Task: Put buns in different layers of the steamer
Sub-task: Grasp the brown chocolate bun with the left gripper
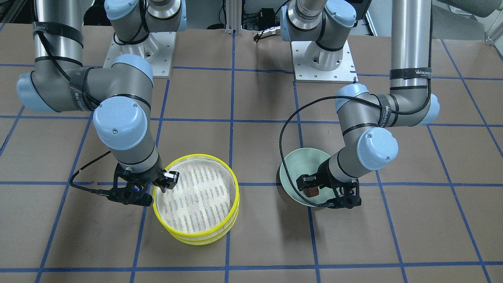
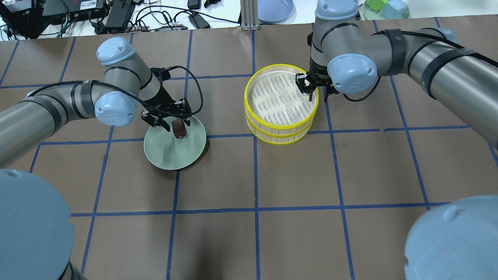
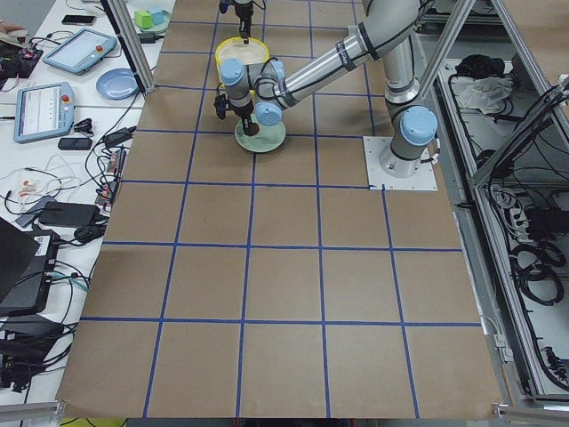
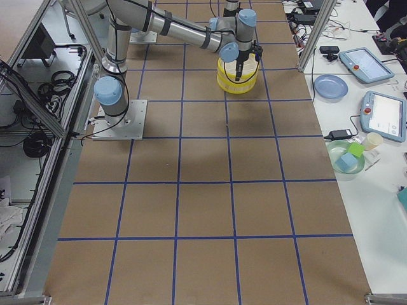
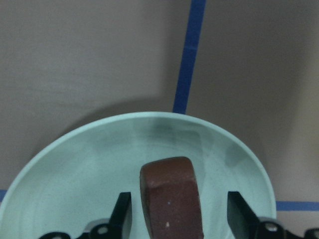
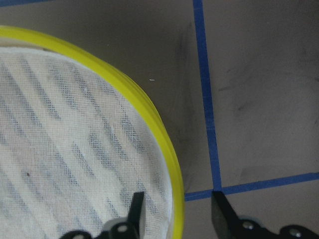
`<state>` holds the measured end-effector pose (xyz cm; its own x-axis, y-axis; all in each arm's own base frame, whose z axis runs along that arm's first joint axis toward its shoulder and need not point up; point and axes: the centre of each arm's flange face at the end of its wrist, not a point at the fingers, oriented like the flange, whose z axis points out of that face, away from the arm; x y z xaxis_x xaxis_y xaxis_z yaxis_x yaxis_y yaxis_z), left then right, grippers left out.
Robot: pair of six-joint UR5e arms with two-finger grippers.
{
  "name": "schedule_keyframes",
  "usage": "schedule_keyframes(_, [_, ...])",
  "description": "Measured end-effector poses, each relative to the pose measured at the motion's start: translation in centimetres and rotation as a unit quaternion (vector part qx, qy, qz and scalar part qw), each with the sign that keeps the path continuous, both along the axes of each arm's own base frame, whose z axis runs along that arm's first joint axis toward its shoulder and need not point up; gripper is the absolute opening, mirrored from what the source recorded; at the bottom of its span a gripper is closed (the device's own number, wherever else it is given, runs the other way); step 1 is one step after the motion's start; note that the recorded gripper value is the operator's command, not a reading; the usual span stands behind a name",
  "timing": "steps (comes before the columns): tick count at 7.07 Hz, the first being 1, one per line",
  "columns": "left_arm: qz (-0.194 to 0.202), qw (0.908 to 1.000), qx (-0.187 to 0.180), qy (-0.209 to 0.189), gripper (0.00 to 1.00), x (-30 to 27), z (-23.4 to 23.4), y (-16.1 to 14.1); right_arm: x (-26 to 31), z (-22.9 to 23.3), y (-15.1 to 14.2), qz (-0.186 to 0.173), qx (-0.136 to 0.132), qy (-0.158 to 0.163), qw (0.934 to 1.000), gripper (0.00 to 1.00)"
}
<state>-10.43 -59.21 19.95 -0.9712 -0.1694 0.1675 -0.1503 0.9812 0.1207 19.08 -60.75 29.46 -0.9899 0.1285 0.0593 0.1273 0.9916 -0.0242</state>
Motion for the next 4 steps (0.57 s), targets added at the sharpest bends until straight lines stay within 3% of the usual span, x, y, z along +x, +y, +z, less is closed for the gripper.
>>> schedule_keyframes(2, [-0.009, 0.9999, 0.000, -0.010, 0.01, 0.2, -0.3, 0.0, -0.1, 4.8, 0.9, 0.002, -0.023, -0.006, 0.9997, 1.00])
schedule_keyframes(4, [-0.022, 0.9994, -0.018, -0.017, 0.01, 0.2, 1.4, -0.1, -0.4, 12.9, 3.8, 0.002, -0.018, -0.016, 0.9997, 1.00])
